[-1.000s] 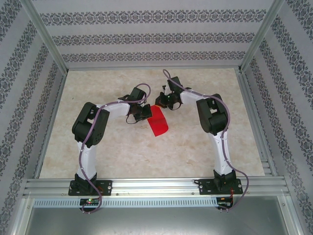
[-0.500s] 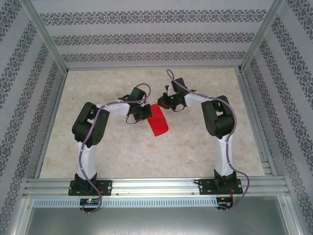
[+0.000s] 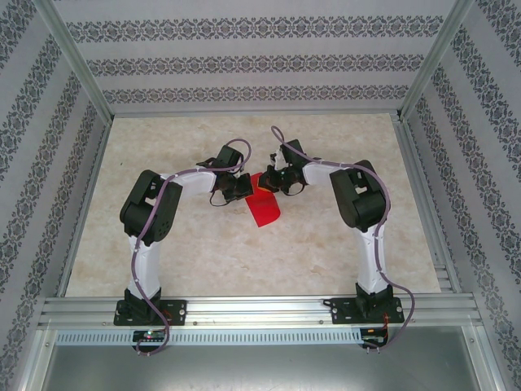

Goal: Fold a paper plane with a square sheet of paper (pick it up from the middle)
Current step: First fold in half a square sheet of paper at the center of the table.

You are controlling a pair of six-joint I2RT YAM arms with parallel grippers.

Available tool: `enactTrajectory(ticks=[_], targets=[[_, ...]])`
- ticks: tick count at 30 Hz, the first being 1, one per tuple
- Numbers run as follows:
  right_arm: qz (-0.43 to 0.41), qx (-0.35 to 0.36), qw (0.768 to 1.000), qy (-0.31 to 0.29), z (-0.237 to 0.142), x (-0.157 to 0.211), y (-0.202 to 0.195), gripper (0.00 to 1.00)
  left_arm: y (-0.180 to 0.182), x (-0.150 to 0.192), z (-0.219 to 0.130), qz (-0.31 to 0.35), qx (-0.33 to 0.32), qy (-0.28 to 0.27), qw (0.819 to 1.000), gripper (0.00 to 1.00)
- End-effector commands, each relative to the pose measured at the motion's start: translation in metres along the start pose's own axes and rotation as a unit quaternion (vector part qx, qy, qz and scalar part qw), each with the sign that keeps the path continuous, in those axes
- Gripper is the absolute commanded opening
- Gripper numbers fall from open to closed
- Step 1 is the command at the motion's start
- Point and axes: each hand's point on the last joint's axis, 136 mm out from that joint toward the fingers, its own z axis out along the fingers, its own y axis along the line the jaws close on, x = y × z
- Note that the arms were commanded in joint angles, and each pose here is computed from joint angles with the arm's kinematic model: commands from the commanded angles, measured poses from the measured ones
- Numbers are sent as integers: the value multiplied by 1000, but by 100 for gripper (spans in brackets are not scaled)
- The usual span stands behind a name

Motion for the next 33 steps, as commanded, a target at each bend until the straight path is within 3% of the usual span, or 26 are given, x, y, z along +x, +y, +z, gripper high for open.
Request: enactTrajectory(ticks=[1, 7, 12, 17, 24, 33], targets=[[20, 28, 999, -6, 0, -6, -28, 3, 91, 65, 32, -39, -144, 91, 985, 0], [36, 47, 997, -55, -32, -35, -42, 3, 90, 65, 32, -37, -143, 91, 985, 0], [5, 25, 996, -81, -61, -42, -12, 3, 89, 64, 32, -36, -141, 89, 985, 0], [-20, -1, 999, -38, -61, -7, 13, 3, 87, 62, 32, -33, -140, 89, 986, 0], [-35, 9, 998, 44, -37, 49, 15, 3, 87, 61, 32, -34, -141, 88, 986, 0], [-23, 37, 996, 74, -27, 66, -11, 4, 89, 62, 33, -37, -143, 88, 985, 0]])
